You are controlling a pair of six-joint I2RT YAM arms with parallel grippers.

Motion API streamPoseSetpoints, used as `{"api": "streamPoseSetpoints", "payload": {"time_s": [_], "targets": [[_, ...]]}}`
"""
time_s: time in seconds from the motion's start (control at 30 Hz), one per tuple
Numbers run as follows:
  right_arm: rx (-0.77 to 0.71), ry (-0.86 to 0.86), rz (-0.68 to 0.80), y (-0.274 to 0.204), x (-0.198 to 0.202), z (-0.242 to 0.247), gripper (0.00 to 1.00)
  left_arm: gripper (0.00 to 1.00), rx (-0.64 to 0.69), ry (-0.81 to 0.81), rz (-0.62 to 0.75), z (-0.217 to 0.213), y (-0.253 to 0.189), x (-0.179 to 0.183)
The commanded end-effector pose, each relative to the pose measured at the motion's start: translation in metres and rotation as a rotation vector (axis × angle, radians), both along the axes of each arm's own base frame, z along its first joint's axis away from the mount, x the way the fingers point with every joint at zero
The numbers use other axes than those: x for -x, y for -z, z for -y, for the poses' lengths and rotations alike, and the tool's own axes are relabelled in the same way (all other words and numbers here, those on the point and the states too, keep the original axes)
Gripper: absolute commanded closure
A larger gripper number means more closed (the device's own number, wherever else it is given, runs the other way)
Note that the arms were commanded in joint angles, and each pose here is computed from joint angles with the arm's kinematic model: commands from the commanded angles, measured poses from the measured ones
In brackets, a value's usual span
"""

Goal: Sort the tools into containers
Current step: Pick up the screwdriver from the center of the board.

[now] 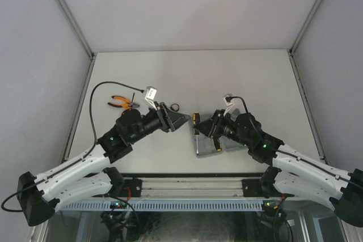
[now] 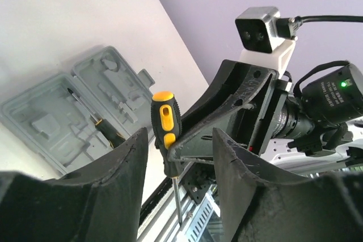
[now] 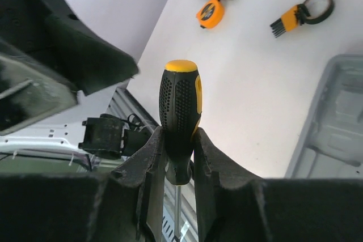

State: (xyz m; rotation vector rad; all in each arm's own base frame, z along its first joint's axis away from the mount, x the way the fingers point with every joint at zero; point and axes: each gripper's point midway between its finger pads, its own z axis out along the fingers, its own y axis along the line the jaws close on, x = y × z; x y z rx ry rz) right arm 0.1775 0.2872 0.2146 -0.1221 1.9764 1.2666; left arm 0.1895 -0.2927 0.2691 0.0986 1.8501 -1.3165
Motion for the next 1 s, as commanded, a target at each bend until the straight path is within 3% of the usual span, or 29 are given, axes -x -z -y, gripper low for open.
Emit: {"api": "streamPoseSetpoints", "payload": {"time_s": [0.0,0.4,0.97], "targets": [[0.025,0.086,0.013,-0.003,-0.008,0.015,1.00,0.45,-0.030,-0.065,0.051,-0.016,-0.006,-0.004],[0.184,0.226,-0.056,0.025,-0.020,0.065,1.00,0.29,-0.155,-0.195,0.022,-0.057,0.025,-0.024],[0.588,0.257,-0.172,0.063,-0.057,0.100,1.00,0.31,-0.350,-0.372,-0.095,-0.099,0.085,-0.066]]}}
